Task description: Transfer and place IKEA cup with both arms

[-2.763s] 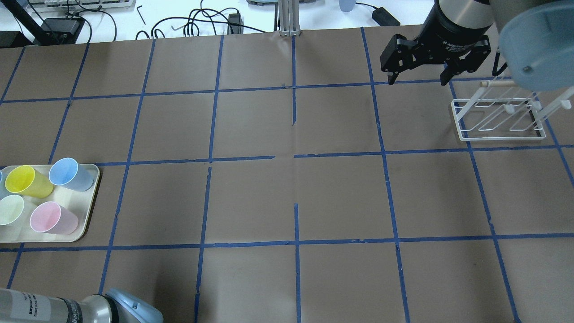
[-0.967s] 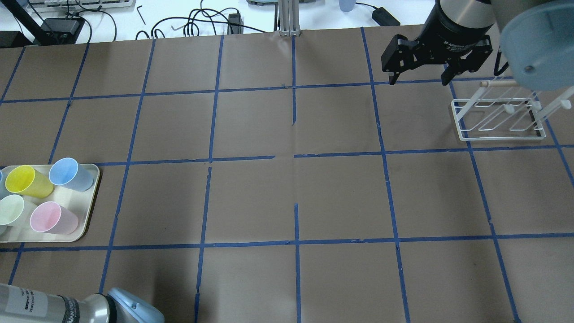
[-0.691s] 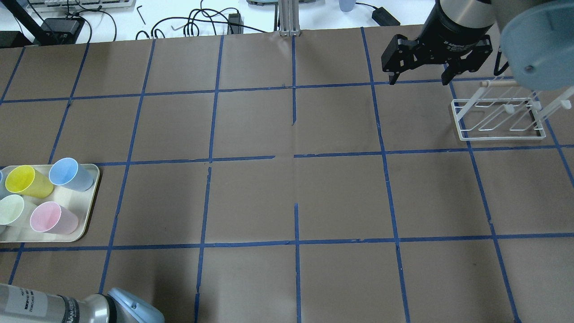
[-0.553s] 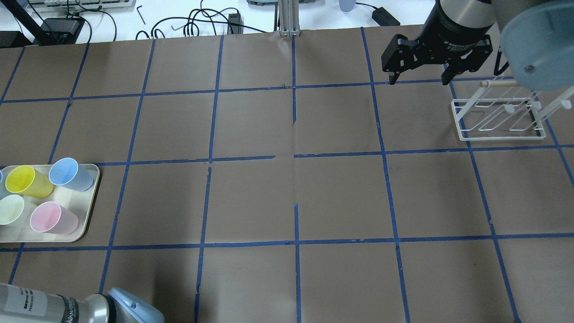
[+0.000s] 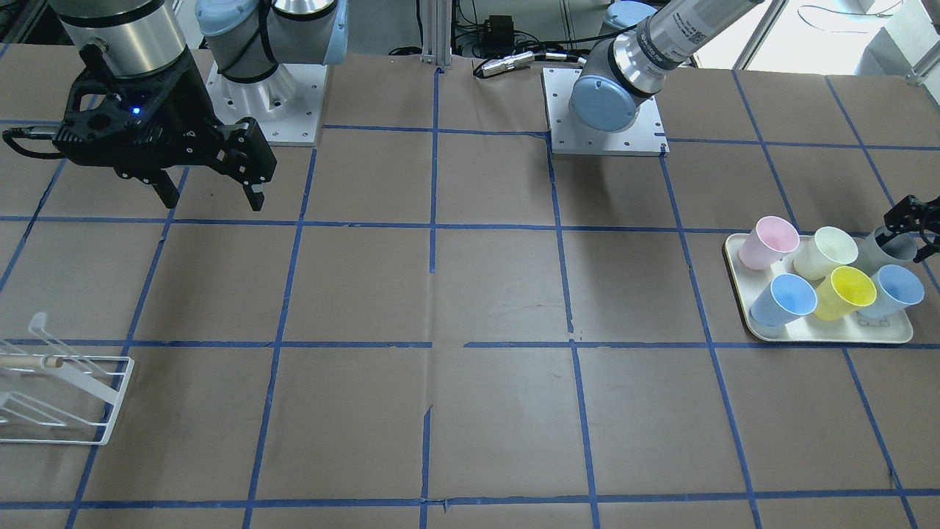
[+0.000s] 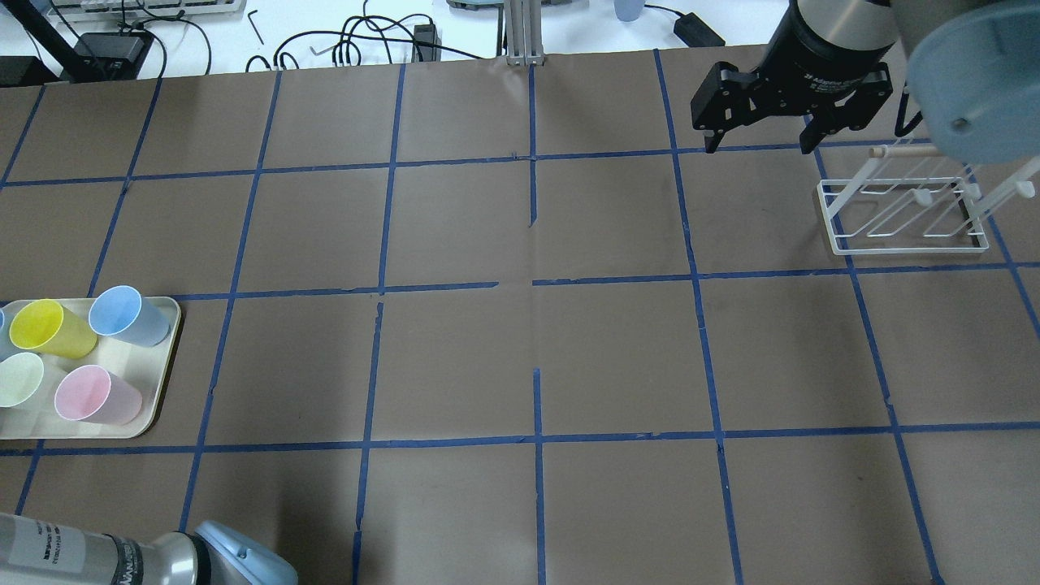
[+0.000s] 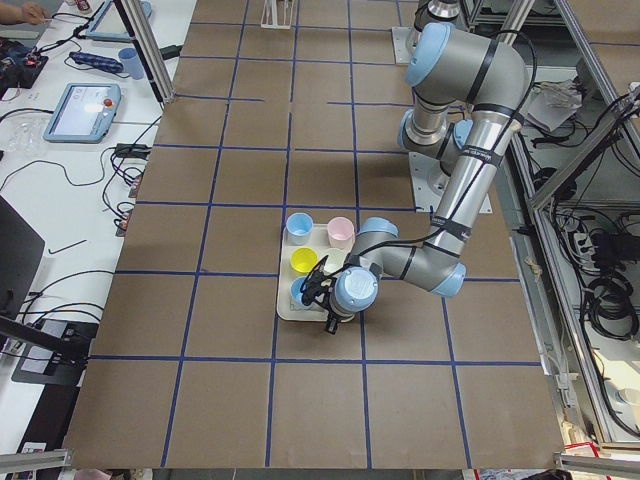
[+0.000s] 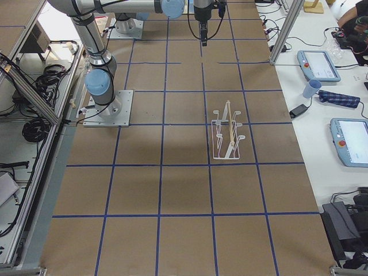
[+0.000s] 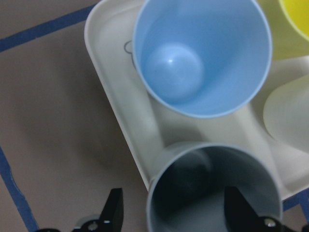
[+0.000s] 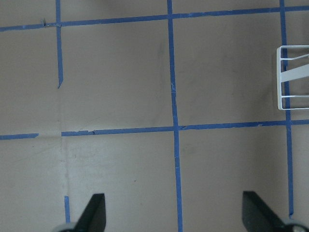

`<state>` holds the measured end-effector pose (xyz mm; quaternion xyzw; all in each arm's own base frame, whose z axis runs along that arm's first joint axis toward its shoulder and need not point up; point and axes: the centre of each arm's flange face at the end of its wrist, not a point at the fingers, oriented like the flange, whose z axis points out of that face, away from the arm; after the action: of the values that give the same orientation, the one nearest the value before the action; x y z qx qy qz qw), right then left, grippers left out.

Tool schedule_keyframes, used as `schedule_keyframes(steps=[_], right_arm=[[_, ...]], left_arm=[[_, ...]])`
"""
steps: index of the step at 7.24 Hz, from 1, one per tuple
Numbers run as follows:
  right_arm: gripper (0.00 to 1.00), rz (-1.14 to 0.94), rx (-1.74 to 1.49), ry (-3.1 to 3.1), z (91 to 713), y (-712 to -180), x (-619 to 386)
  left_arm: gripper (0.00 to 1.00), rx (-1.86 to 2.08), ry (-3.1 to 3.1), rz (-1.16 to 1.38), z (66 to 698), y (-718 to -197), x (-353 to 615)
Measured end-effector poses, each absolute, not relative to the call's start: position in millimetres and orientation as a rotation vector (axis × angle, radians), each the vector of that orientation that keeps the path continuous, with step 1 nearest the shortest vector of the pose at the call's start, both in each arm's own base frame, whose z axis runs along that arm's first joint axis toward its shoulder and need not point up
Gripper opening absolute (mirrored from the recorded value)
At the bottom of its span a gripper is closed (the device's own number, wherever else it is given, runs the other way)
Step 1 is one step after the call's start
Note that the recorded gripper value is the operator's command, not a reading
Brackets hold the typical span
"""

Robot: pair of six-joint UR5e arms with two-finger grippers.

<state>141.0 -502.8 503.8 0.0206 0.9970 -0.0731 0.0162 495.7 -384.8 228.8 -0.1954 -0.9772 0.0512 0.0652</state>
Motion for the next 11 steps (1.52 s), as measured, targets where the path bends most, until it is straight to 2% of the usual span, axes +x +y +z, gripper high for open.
schedule_keyframes(steps=[2,5,8,11], right_arm=[[1.0,-0.226,0.063,3.099,503,-503,141],[1.0,-0.224,0.063,3.098,503,-503,141],[1.0,-0.224,0.062,3.098,503,-502,141],[1.0,-0.227,0.062,3.098,504,-502,141]], left_arm=[[0.81,-0.646,-2.964,0.15,263,-399,475],[0.89,-0.677,-2.998,0.154,351,-426,408],[1.0,-0.514,-3.027,0.123,441,-447,281],[1.0,-0.31,-3.117,0.02,486,-460,151]])
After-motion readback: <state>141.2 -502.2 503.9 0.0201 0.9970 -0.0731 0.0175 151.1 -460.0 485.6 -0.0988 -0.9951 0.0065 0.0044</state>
